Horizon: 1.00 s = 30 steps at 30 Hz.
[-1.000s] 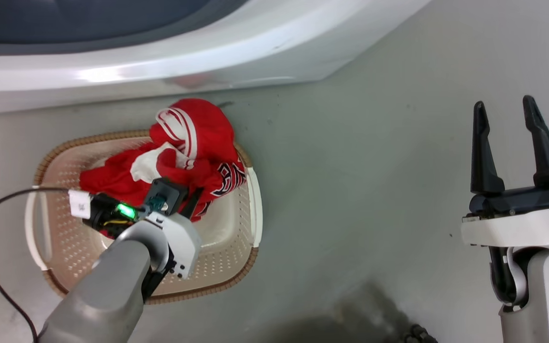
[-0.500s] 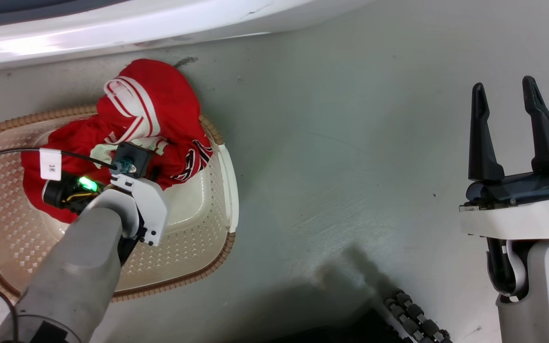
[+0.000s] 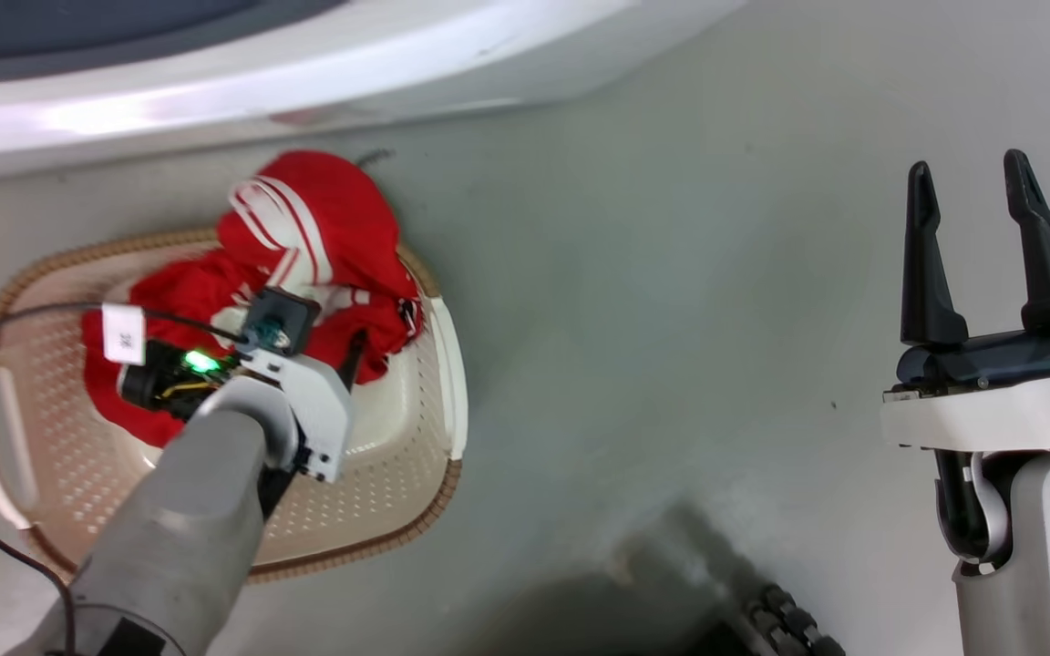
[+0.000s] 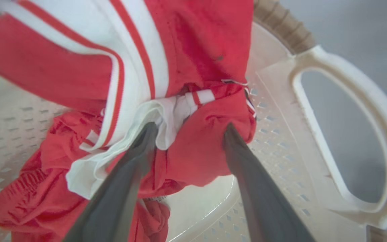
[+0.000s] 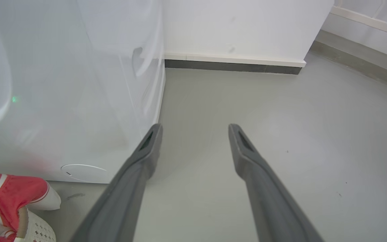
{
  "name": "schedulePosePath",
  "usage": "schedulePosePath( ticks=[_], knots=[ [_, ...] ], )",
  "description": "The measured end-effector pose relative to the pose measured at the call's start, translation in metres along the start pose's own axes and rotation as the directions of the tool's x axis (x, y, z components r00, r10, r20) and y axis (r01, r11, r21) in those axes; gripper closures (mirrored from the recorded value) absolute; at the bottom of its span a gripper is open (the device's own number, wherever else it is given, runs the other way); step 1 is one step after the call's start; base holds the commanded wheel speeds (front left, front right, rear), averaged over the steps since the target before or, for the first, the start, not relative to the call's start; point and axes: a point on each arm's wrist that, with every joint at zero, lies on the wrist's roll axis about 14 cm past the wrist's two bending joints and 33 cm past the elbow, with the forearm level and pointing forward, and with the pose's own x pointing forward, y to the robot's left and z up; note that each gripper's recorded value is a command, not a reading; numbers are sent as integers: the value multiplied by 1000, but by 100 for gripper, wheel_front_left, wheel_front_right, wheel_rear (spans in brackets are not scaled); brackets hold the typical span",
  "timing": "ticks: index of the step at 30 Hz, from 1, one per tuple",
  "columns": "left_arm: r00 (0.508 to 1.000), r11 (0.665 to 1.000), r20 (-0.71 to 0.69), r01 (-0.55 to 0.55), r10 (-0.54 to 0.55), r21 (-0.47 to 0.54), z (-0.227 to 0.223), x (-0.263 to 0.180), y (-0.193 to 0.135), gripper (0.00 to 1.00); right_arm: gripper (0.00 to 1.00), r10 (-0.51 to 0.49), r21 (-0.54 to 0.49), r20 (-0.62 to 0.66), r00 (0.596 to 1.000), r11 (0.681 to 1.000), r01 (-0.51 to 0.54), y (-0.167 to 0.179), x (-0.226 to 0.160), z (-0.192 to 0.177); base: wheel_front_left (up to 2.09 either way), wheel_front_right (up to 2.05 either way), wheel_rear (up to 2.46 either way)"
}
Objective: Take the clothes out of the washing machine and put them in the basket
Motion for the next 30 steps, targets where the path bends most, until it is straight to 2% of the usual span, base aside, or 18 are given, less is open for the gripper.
schedulePosePath(
  ticks=[3,8,12,16,21,26,30],
  knots=[
    [998,997,50,37,-41,72,18,-14,-14,0,0,-2,-6,36,999,1000,2,-1,-2,16,0,0,0],
    [973,999,231,4,-11,31,76,-47,-13,0,0,4,-19,93,996,1000,-2,0,-11,43,0,0,0],
    [920,999,390,-48,45,-4,122,-90,-6,0,0,7,-16,147,989,1000,-5,2,-22,67,0,0,0],
    [823,991,555,-137,117,-6,169,-144,3,0,0,24,-12,200,980,1000,-21,8,-33,89,0,0,0],
    [670,965,710,-255,218,-56,202,-219,12,0,0,68,-13,250,966,998,-67,25,-44,110,0,0,0],
    [523,930,796,-345,303,-127,212,-287,18,0,0,99,-7,305,947,995,-102,37,-54,132,0,0,0],
    [406,886,831,-417,380,-201,207,-337,26,0,0,125,-5,343,931,991,-131,46,-65,146,0,0,0]
  ],
)
